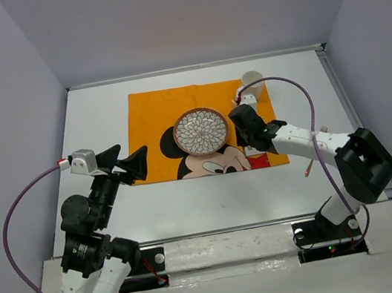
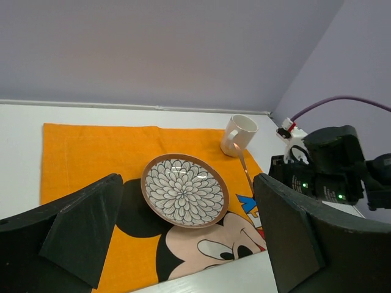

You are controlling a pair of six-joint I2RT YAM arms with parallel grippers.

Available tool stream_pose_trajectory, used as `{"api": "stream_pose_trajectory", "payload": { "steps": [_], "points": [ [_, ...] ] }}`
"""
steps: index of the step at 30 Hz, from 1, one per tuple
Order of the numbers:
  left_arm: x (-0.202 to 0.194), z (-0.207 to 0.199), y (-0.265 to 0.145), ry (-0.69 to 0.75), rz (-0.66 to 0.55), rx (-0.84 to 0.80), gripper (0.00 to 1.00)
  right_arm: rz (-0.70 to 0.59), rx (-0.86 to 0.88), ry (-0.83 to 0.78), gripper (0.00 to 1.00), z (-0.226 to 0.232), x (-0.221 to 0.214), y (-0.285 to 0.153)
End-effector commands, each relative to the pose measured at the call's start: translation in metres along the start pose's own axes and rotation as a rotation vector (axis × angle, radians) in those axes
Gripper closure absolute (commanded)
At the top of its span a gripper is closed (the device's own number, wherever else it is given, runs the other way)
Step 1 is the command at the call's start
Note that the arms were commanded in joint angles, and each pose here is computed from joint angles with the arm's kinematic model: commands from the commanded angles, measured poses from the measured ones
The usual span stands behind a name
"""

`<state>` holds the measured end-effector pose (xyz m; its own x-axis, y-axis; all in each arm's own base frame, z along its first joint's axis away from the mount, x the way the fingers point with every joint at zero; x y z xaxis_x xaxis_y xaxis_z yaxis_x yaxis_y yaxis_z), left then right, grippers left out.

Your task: Set the dinner table for one person

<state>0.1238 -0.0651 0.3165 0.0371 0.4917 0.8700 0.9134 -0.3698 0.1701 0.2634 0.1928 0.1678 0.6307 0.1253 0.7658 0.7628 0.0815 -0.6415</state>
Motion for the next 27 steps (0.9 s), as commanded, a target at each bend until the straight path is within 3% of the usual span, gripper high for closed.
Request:
{"api": "stream_pose_trajectory", "payload": {
  "steps": [1,10,21,25,27],
  "points": [
    [0.01,-0.008,0.001,0.011,-0.049,-0.059,0.01,-0.056,-0.053,0.096,1.0,-0.01,0.028,0.026],
    [0.01,-0.008,0.001,0.009,-0.045,-0.064,0.01,-0.003,-0.062,0.105,1.0,-0.017,0.03,0.072],
    [0.009,-0.009,0.001,0.01,-0.04,-0.07,0.01,0.036,-0.08,0.114,1.0,-0.02,0.026,0.097],
    [0.009,-0.009,0.001,0.01,-0.038,-0.068,0.01,0.036,-0.094,0.116,0.86,-0.025,0.027,0.1],
    [0.009,-0.009,0.001,0.008,-0.038,-0.07,0.01,0.037,-0.083,0.109,0.73,-0.024,0.028,0.099]
  ]
}}
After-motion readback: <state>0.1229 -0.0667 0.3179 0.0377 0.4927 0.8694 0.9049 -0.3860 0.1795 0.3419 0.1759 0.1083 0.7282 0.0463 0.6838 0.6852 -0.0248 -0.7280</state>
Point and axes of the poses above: each gripper's point midway between its finger pads, its own y axis out along the fingers, its own z axis along the line the jaws close on, x = y × z, the point moved 10 cm from there along -y, back along the fingers, and after that the axes turned 8 degrees about -y, right-handed, at the moved point
